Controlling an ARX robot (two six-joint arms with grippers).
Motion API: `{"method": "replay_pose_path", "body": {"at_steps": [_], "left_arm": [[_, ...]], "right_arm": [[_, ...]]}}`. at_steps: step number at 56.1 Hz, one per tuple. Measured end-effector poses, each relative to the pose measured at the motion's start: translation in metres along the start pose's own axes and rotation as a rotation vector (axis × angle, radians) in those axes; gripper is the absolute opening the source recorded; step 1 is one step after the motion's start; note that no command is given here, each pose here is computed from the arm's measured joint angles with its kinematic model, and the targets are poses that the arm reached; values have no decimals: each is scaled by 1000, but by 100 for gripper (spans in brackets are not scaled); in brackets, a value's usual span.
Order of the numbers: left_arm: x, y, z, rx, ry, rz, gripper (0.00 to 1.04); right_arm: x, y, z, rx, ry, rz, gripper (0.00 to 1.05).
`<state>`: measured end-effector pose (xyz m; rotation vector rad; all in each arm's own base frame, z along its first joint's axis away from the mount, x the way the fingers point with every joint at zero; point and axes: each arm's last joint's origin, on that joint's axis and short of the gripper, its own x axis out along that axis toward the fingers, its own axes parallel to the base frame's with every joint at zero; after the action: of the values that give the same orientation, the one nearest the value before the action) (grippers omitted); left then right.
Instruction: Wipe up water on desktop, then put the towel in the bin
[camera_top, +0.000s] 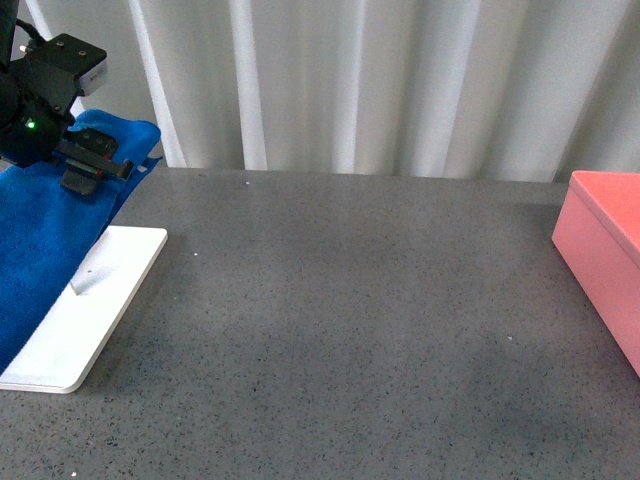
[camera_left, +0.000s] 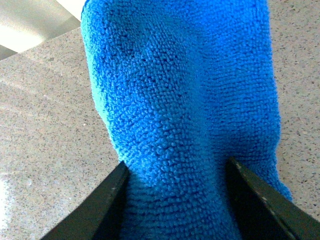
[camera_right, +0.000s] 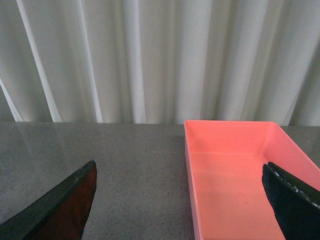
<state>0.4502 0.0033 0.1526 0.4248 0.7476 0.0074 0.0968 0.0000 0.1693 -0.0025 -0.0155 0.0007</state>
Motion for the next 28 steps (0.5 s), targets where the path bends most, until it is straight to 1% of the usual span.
{"method": "replay_pose_path", "body": {"at_steps": [4,7,11,14,19,28], "left_arm": [[0,1,0,0,0,8,37],[0,2,0,1,-1,11,30],[-1,2,2,0,-8,8,18],[-3,3,3,-3,-18,-8,11],[-4,0,3,-5,-16,-44,6],[-9,3,5,-29,-27,-77,6]], "right_arm": [[0,0,0,0,0,0,98],[0,0,0,0,0,0,98],[0,0,0,0,0,0,98],[0,0,0,0,0,0,98],[0,0,0,0,0,0,98],[0,0,0,0,0,0,98]]}}
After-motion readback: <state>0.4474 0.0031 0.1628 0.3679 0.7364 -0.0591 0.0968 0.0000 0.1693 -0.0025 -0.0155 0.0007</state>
